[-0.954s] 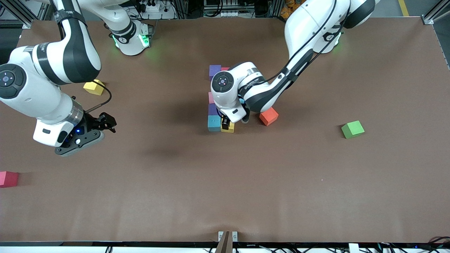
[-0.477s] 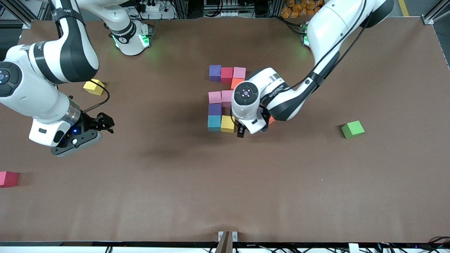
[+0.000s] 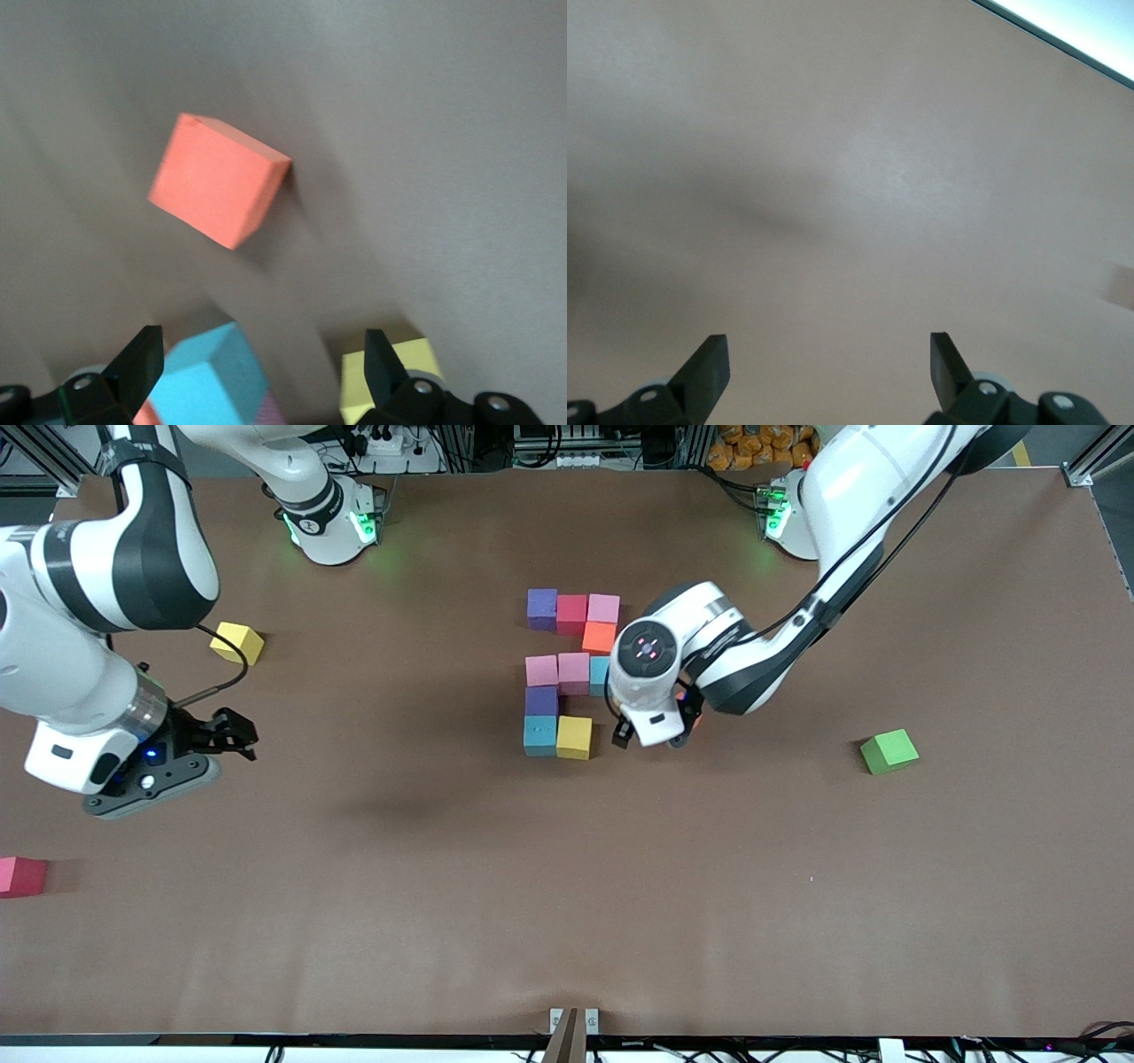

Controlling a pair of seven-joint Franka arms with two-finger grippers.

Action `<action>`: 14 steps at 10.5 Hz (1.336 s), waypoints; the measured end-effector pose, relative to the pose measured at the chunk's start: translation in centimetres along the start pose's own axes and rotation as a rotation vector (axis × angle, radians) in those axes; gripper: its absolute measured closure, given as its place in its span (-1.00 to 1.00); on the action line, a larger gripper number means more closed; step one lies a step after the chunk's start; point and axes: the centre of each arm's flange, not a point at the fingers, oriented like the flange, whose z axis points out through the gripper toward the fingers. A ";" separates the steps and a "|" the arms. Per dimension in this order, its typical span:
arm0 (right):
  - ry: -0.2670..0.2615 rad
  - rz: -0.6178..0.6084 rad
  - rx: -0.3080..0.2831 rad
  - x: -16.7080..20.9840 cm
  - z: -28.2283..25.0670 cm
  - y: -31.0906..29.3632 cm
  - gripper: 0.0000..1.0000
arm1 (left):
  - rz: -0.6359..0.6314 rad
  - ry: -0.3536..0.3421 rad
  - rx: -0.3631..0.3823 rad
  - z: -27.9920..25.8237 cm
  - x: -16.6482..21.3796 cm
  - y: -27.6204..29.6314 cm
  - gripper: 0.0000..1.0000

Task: Form number 2 with 11 blocks
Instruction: 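Grasp the orange cube beside the figure with the left gripper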

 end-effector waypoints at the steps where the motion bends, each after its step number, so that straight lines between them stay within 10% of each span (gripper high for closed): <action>1: 0.010 0.007 -0.010 -0.1 -1.0 0.1 -1.00 | 0.035 0.007 0.003 -0.1 1.1 -1.3 -1.00; 14: 0.007 0.191 0.015 -5.7 -7.8 -0.8 -1.00 | 0.226 0.074 -0.141 6.8 5.8 -6.5 -1.00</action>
